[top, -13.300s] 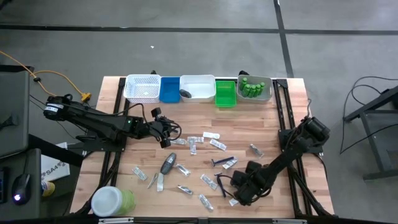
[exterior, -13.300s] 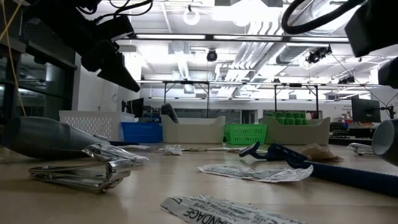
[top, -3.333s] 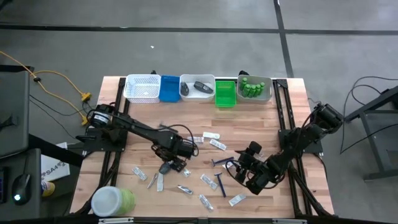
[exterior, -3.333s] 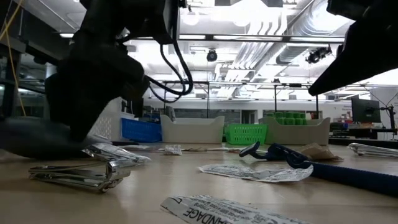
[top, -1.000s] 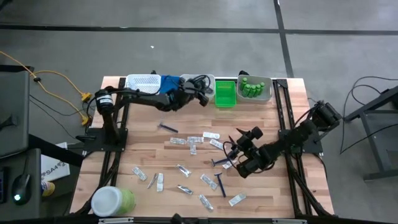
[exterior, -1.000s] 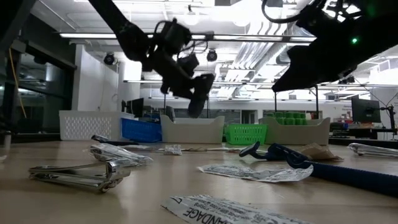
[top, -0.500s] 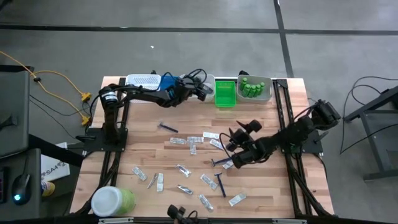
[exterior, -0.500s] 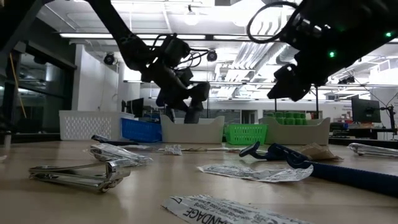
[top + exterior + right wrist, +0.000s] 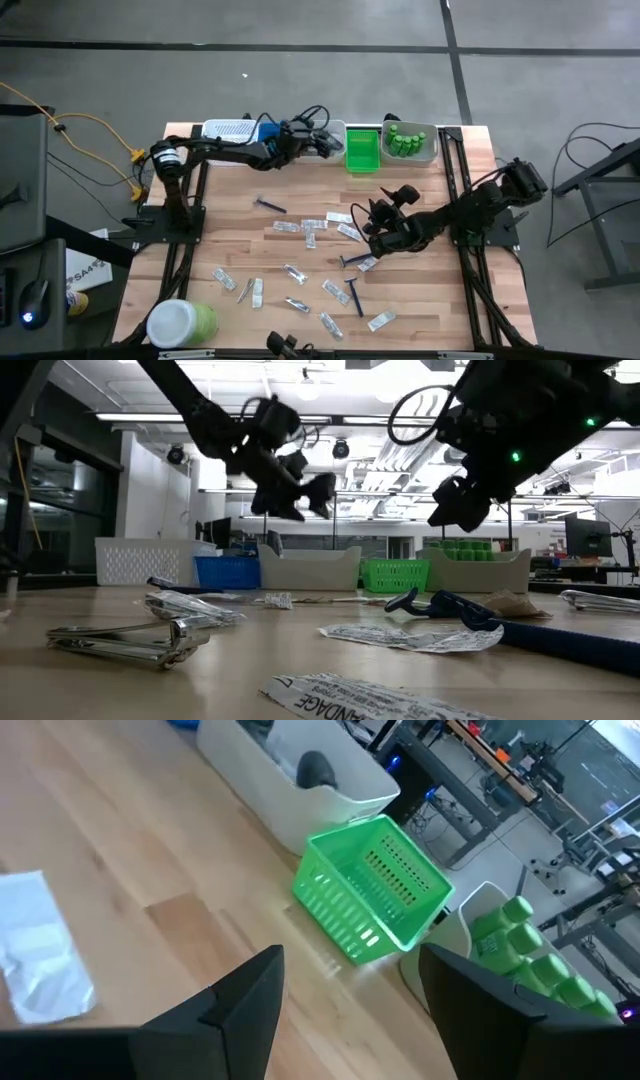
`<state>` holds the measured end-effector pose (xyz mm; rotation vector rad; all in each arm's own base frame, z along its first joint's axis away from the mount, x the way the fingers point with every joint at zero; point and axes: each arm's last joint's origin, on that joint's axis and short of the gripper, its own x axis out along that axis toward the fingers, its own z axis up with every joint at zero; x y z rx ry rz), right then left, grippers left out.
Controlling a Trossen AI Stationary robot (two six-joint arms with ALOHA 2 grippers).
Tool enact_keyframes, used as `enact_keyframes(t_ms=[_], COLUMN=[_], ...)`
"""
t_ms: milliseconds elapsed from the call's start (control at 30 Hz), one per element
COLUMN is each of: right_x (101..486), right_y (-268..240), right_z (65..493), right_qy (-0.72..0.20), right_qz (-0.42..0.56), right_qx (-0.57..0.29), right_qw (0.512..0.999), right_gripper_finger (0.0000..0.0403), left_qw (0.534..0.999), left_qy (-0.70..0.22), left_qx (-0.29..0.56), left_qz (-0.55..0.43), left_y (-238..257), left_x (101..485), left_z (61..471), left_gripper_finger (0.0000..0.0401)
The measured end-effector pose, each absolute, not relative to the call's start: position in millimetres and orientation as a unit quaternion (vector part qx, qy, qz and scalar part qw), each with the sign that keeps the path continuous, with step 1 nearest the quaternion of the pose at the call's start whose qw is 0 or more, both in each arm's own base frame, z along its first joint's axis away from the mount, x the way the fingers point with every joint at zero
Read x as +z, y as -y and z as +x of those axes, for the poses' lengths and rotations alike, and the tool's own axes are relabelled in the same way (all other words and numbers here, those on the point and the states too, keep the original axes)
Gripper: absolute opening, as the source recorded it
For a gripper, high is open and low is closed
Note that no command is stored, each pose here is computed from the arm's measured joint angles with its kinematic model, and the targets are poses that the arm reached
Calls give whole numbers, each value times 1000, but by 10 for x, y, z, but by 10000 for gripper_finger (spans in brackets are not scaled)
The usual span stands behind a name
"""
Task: Pick & Place Travel size toiletries
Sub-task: Put the nail cutter into the green bin
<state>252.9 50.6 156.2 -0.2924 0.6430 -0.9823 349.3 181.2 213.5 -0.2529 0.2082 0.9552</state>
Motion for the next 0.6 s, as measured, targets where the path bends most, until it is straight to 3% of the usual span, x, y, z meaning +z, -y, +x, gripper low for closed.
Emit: enact_keyframes(t_ms=[200, 367, 600], right_x=[1720, 1856, 1985], right_y=[-404, -289, -275], right_z=[2485, 2327, 1866], right_qy=[-331, -399, -490], right_qz=[-106, -13, 128], right_qx=[-436, -388, -413], right_qw=[830, 830, 757], right_gripper_finger=[226, 226, 226], left_qw=[891, 905, 922], left_qy=[-122, -154, -156], left_qx=[430, 395, 352], left_qz=[-86, -25, 44], left_y=[-1584, -1318, -1024], left_x=[2411, 2467, 2468], left_z=[3432, 3491, 3472], left_gripper_finger=[247, 212, 156])
